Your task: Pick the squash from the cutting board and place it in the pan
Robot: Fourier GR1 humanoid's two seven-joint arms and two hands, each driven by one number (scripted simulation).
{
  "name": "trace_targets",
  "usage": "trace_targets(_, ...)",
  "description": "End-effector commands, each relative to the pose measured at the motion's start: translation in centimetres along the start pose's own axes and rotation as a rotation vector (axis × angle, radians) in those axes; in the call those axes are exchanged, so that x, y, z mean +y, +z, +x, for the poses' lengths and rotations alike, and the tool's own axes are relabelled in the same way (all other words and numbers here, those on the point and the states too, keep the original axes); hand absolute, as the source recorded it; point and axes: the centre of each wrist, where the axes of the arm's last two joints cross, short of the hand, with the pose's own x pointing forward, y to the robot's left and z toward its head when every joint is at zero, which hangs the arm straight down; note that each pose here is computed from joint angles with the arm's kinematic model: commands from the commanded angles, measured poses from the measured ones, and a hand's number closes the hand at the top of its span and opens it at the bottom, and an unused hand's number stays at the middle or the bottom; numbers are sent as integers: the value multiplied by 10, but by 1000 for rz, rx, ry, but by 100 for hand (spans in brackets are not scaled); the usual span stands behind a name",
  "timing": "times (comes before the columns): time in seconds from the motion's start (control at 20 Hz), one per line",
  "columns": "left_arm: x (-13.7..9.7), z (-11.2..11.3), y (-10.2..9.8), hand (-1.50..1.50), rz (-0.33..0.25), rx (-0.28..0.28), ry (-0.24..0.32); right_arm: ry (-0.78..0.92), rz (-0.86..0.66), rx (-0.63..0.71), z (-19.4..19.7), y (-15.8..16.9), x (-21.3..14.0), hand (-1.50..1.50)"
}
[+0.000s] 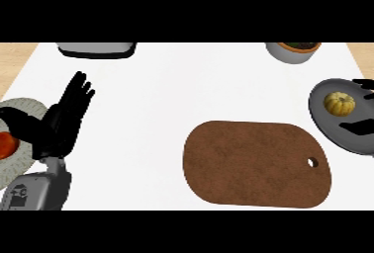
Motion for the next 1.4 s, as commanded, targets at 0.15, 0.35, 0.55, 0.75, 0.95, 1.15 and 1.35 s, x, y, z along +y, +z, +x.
trace_targets(0.15, 1, -7, 1, 0, 5, -1, 13, -279, -114, -69, -19, 7, -20, -150)
trace_targets(0.35, 9, -2, 2, 0, 34, 0, -4, -487, -144, -69, -36, 14, -55, -150)
trace_targets(0.55, -1, -2, 0, 0, 33, -3, 3, -643, -177, -52, -71, 43, -81, -150)
trace_targets(0.75, 13, 1, 2, 0, 38, 15, 2, -746, -163, -108, -102, 77, -114, -150)
trace_targets(0.95, 6, -10, -1, 0, 50, 15, 9, -848, -105, -161, -123, 105, -112, -150)
trace_targets(1.15, 16, -12, 6, 0, 42, 8, 14, -813, -107, -163, -135, 122, -112, -150)
trace_targets(1.35, 10, -17, 9, 0, 28, 12, 17, -785, -93, -156, -145, 139, -114, -150)
